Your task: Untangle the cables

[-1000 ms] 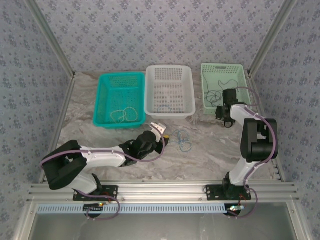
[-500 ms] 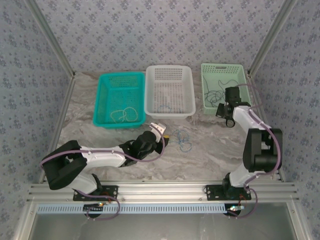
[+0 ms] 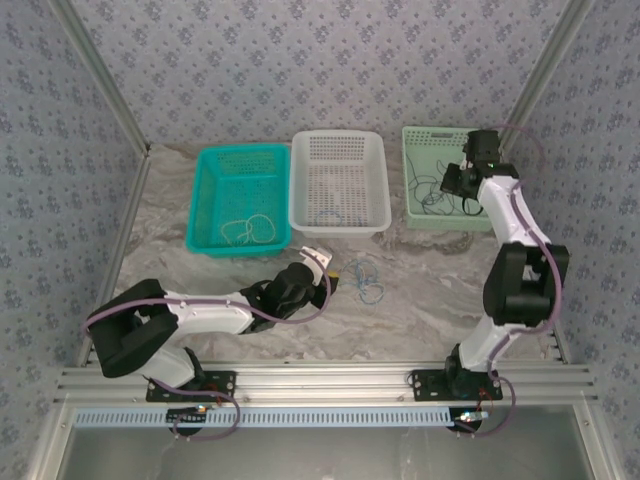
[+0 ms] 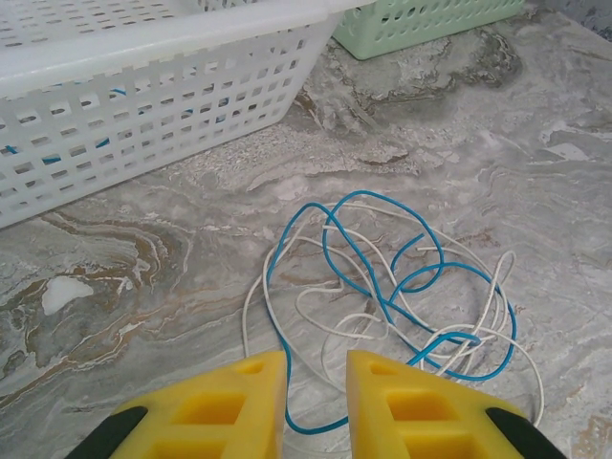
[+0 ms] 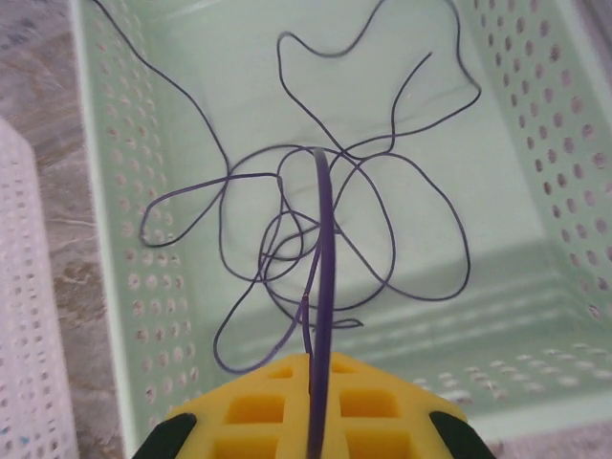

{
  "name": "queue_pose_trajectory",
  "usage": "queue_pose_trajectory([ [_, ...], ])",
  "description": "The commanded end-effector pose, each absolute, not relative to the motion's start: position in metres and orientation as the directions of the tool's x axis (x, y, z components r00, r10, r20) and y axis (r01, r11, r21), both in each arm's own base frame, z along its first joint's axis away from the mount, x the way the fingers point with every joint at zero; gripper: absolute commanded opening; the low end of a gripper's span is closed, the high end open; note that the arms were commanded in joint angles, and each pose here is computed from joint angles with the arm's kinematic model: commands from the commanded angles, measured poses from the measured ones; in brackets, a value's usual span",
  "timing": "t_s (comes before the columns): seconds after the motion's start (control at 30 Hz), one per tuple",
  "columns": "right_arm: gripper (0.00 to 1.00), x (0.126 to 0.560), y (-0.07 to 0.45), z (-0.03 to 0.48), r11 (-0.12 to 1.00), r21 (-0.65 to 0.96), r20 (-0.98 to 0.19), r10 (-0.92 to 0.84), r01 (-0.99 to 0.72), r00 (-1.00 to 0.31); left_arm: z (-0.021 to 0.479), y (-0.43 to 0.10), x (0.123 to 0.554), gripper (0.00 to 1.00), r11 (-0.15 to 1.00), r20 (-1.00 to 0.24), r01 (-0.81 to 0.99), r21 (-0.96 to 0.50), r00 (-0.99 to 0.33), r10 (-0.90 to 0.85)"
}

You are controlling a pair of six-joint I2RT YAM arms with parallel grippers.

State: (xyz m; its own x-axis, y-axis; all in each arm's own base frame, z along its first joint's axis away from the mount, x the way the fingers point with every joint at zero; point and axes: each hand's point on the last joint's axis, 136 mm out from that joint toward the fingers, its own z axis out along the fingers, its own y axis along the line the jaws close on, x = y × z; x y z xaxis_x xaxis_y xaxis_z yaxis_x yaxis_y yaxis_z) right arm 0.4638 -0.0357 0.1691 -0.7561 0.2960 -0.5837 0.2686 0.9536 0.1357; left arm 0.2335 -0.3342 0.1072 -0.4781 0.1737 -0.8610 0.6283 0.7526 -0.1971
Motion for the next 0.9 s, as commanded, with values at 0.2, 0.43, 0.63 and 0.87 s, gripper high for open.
queue_pose_trajectory([
  [0.2, 0.66, 0.452, -0.049, 0.138, 0.956, 0.055, -0.476, 0.277, 0.286, -0.834, 0.115, -0.32, 0.236, 0.23, 0.784, -0.868, 0.589, -0.196, -0.476, 0.14],
  [0.43, 0.75, 0.425, -0.022, 0.191, 0.97, 0.078, -0.608, 0.228, 0.229, -0.76, 0.115, -0.322, 0.239, 0.29, 0.788, -0.865, 0.583, -0.197, -0.482, 0.141],
  [0.63, 0.75, 0.383, 0.043, 0.192, 0.991, 0.126, -0.595, 0.113, 0.047, -0.796, 0.116, -0.328, 0.236, 0.34, 0.763, -0.866, 0.613, -0.204, -0.476, 0.152],
  [0.87, 0.69, 0.327, 0.096, 0.134, 0.956, 0.285, -0.493, 0.089, -0.064, -0.866, 0.104, -0.335, 0.217, 0.41, 0.645, -0.842, 0.755, -0.122, -0.422, 0.335],
])
